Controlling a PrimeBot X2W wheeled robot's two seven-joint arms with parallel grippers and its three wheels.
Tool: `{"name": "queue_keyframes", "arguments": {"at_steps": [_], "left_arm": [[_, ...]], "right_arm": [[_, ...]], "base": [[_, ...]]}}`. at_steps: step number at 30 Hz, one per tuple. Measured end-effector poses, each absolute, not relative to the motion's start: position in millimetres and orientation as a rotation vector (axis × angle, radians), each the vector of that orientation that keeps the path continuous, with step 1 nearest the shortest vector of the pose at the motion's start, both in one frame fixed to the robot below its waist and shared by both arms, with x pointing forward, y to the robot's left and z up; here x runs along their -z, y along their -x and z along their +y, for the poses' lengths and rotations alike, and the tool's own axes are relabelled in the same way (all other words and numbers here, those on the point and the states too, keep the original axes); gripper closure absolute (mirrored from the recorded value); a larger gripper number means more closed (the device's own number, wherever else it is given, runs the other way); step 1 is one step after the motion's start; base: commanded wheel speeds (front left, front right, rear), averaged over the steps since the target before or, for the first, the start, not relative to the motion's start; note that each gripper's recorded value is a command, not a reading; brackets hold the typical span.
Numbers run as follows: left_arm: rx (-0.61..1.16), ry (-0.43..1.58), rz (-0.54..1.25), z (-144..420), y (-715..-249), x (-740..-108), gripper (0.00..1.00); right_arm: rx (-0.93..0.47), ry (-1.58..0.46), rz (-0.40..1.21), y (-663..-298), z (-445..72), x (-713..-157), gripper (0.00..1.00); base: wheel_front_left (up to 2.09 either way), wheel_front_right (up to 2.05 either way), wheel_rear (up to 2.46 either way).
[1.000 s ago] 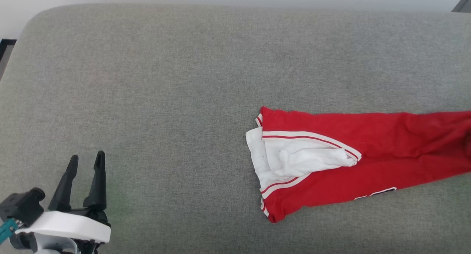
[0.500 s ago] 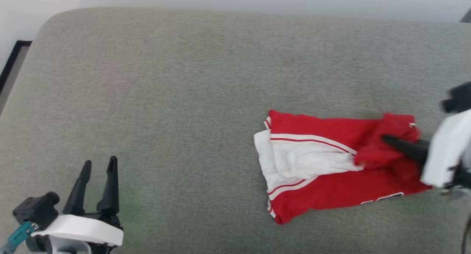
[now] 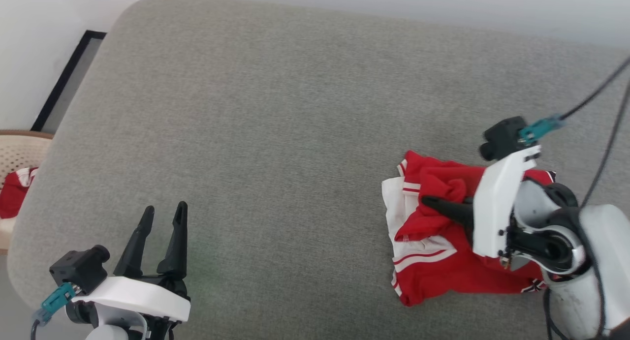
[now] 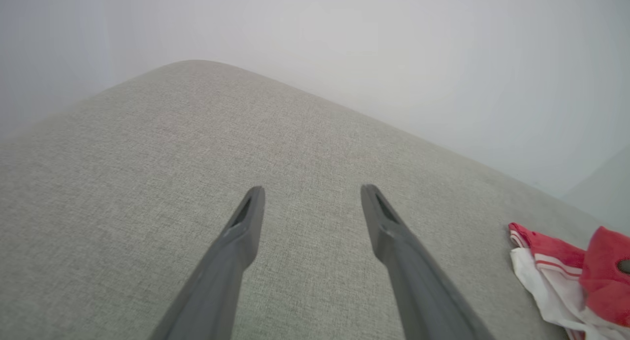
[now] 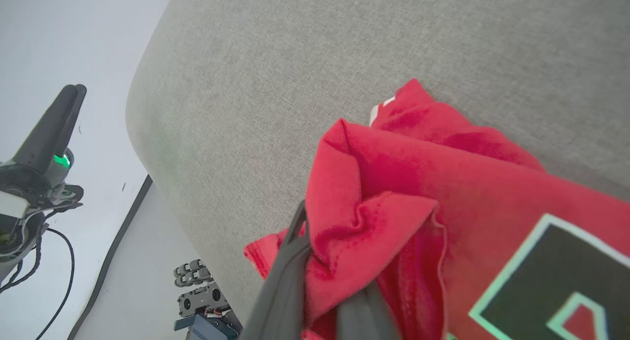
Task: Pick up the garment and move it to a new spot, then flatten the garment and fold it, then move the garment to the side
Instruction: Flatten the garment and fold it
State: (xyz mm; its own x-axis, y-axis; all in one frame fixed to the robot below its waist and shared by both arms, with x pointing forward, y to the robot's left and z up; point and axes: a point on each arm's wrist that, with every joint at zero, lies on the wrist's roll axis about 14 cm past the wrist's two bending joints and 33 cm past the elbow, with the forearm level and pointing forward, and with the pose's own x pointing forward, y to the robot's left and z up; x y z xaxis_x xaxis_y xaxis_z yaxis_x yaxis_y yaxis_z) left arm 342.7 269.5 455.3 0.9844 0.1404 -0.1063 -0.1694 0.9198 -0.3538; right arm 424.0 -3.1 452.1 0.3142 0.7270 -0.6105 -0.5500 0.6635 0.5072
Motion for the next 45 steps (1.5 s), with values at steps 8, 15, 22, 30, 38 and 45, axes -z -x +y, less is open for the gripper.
{"name": "queue_keyframes", "arguments": {"at_steps": [8, 15, 22, 30, 38, 45], "left_arm": [[-0.169, 0.382, 0.075, 271, -340, -456, 0.0], [-0.16, 0.387, 0.054, 272, -346, -462, 0.0], [-0.137, 0.384, 0.043, 269, -352, -465, 0.0], [-0.091, 0.374, 0.025, 260, -360, -472, 0.0], [-0.037, 0.345, 0.019, 246, -365, -476, 0.0], [-0.007, 0.314, -0.001, 239, -361, -484, 0.0]], "right_arm": [[-0.869, -0.144, 0.947, -422, 5, -439, 0.0], [-0.872, -0.186, 0.849, -430, -1, -465, 0.0], [-0.77, -0.193, 0.687, -446, -42, -503, 0.0], [-0.596, -0.249, 0.529, -445, -102, -529, 0.0], [-0.406, -0.268, 0.329, -422, -157, -543, 0.0], [-0.293, -0.232, 0.169, -399, -188, -544, 0.0]], "base": [[0.0, 0.0, 0.0], [0.0, 0.0, 0.0], [0.0, 0.0, 0.0], [0.0, 0.0, 0.0], [0.0, 0.0, 0.0], [0.0, 0.0, 0.0]]}}
